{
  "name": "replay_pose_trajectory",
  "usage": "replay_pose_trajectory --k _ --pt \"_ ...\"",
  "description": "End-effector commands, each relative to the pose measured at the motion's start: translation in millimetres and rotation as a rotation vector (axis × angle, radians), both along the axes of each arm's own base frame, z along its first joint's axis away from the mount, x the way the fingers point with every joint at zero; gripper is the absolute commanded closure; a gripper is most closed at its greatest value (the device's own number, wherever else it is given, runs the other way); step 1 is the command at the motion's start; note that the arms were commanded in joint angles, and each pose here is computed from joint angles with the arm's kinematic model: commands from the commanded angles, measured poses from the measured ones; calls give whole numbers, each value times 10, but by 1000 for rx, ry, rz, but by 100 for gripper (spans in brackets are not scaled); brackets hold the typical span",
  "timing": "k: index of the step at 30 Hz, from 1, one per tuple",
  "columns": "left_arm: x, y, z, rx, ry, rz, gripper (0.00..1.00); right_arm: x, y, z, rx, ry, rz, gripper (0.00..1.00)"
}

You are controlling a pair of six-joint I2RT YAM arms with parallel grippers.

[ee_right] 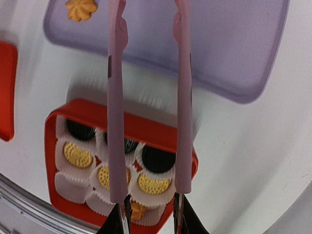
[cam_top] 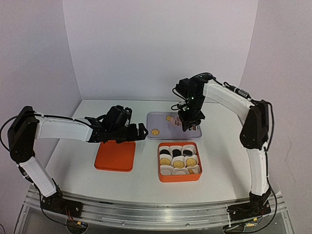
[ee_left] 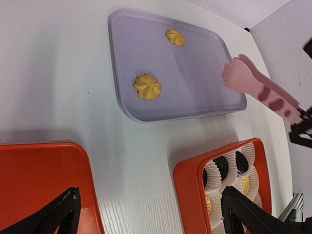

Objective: Pack the cookies

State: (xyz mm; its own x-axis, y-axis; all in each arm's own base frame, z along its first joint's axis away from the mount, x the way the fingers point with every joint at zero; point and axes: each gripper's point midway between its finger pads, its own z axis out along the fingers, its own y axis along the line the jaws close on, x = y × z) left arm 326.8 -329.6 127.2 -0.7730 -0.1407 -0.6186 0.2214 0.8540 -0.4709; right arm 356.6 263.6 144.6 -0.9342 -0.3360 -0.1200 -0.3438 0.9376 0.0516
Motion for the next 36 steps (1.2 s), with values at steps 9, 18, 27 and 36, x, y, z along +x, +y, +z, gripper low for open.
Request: replay_pose_trajectory --k 9,18,27,36 --pt "17 27 311 -44 -53 11 0 514 -171 -566 -83 90 -36 70" --pt "18 18 280 -39 -45 9 0 636 -34 -791 -33 85 28 67" --pt "-3 68 264 -40 -38 27 0 840 52 -1038 -36 48 39 66" --pt "-4 91 245 -35 -33 38 0 964 204 -1111 25 17 54 67"
